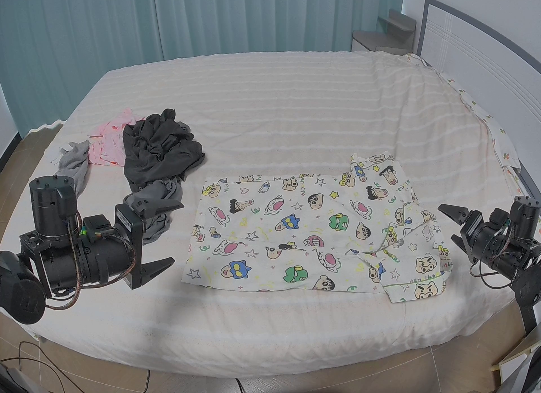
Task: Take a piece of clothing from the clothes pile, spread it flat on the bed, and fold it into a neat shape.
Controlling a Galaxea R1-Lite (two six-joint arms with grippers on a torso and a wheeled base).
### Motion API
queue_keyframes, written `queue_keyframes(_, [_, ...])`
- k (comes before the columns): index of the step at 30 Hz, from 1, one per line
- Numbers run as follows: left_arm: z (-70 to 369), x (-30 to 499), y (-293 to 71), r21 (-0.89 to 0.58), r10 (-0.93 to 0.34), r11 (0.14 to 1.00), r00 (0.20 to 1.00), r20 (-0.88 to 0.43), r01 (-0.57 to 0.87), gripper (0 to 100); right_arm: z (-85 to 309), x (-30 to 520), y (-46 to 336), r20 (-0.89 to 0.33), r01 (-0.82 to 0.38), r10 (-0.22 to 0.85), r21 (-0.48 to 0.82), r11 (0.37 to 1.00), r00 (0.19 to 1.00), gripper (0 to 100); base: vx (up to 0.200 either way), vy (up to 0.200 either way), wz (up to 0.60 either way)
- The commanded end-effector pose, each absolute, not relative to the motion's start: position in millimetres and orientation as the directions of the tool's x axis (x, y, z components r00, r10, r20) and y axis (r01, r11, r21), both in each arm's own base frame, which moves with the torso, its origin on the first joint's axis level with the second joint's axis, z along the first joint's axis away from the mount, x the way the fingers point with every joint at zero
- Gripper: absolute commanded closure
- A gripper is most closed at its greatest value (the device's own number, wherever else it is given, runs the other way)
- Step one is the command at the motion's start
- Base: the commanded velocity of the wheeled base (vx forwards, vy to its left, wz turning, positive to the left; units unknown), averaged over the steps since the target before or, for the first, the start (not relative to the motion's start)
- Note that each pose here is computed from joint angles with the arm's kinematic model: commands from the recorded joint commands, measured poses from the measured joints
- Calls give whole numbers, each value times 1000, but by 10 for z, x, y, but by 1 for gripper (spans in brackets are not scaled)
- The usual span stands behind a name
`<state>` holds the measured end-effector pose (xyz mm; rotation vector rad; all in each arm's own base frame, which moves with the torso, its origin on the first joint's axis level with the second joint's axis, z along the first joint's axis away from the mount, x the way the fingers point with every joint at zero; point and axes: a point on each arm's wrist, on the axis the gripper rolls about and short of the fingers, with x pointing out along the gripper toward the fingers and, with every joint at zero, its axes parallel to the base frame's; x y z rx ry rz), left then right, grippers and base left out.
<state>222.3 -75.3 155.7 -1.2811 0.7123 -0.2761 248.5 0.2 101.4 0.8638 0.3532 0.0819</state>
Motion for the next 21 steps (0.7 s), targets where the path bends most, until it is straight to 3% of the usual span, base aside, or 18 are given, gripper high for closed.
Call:
queue_keyframes(1, [1523, 2193, -766, -936, -569, 293, 751, -336, -197, 0, 1107, 2420, 45, -239, 34, 228, 757, 652, 944, 0, 200, 0, 0])
queue_keyframes(6, [1520, 2191, -779, -935, -568, 297, 750, -338, -196, 0, 1131, 2388, 88, -245, 28, 244, 757, 653, 938, 0, 200, 0, 0])
queue_keyframes(15, [1489, 2205, -803, -931, -576, 301, 739, -348, -204, 0, 1143, 2369, 117, -247, 21, 255, 757, 653, 935, 0, 0, 0, 0])
queue_keyframes(21, [1464, 2217, -817, -928, -573, 306, 737, -359, -213, 0, 1132, 2374, 117, -251, 25, 255, 757, 653, 934, 0, 0, -200, 0])
